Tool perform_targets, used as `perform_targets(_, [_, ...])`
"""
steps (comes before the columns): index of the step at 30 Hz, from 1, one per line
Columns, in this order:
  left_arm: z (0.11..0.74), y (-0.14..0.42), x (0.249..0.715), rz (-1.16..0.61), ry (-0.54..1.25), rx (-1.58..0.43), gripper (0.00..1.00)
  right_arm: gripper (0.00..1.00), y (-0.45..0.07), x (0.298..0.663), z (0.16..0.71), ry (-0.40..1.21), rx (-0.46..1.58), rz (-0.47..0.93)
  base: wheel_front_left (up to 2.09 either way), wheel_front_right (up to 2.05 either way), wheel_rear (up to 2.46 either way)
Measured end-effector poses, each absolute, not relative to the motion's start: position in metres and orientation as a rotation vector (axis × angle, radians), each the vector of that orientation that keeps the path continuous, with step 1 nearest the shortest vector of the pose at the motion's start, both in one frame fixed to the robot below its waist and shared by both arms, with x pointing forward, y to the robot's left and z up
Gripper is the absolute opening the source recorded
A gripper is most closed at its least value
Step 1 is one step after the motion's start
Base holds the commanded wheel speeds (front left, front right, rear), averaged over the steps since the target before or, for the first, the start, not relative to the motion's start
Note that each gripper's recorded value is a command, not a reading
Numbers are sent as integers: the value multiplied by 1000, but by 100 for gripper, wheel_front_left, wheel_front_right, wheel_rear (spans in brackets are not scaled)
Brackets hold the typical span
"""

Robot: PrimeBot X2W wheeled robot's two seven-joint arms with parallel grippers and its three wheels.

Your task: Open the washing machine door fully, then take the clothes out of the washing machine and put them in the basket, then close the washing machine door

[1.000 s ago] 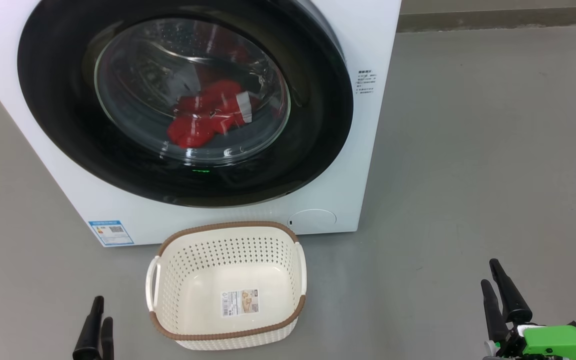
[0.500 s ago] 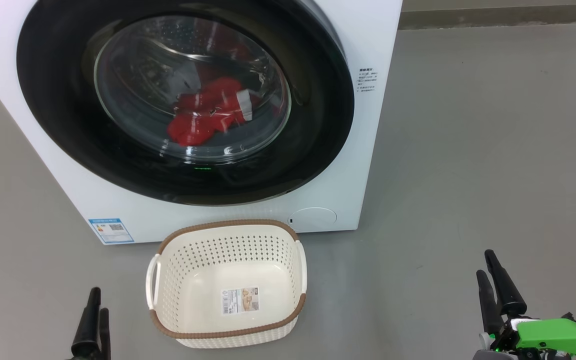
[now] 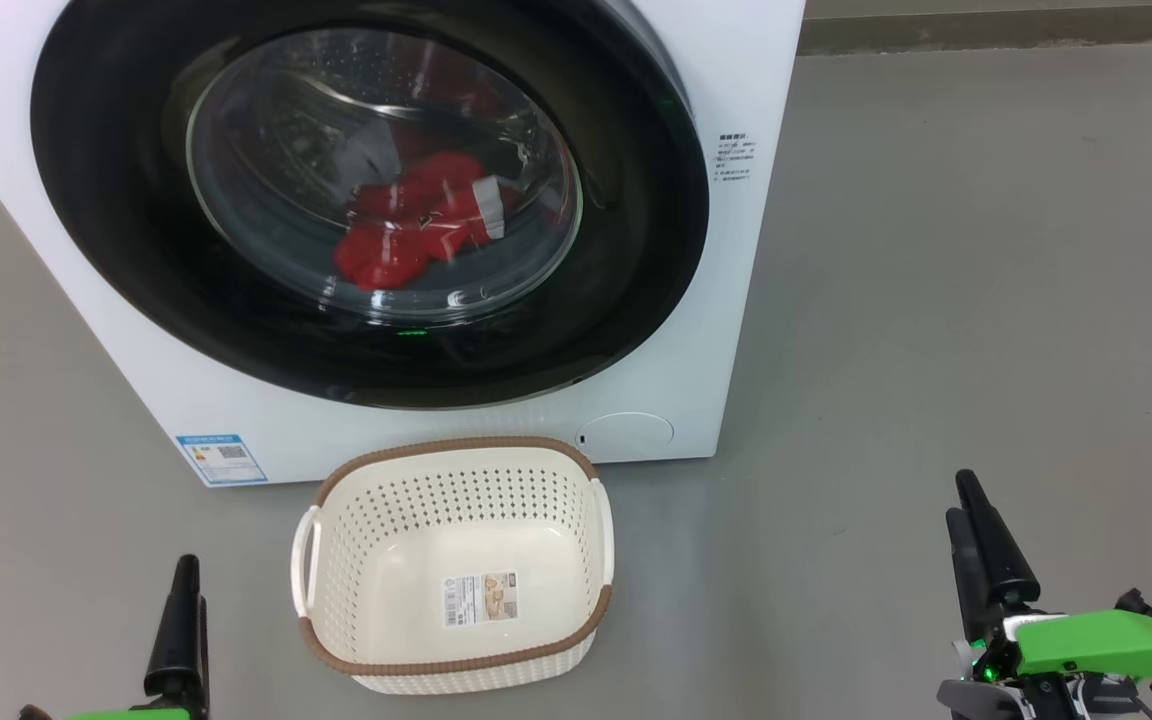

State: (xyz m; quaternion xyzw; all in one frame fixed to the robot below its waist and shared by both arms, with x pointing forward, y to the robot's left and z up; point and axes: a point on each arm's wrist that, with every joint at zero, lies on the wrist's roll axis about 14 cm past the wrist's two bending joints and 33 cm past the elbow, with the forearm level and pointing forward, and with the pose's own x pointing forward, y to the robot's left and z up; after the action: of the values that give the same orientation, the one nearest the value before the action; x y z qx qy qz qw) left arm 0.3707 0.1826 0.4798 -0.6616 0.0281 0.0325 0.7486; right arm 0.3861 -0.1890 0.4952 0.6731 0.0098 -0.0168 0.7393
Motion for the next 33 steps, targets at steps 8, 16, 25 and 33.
perform_targets(8, [487,182,372,52,41,-1361,100,100,-183,392,507,10,1379,9,0,0,0])
perform_targets(16, [494,182,374,30,25,-1241,100,100,-174,393,510,17,1275,40,0,0,0])
perform_targets(25, [502,180,375,10,1,-1126,100,100,-166,398,519,8,1158,87,0,0,0])
perform_targets(33, [507,179,376,-10,-16,-987,100,100,-159,400,523,1,1047,120,0,0,0])
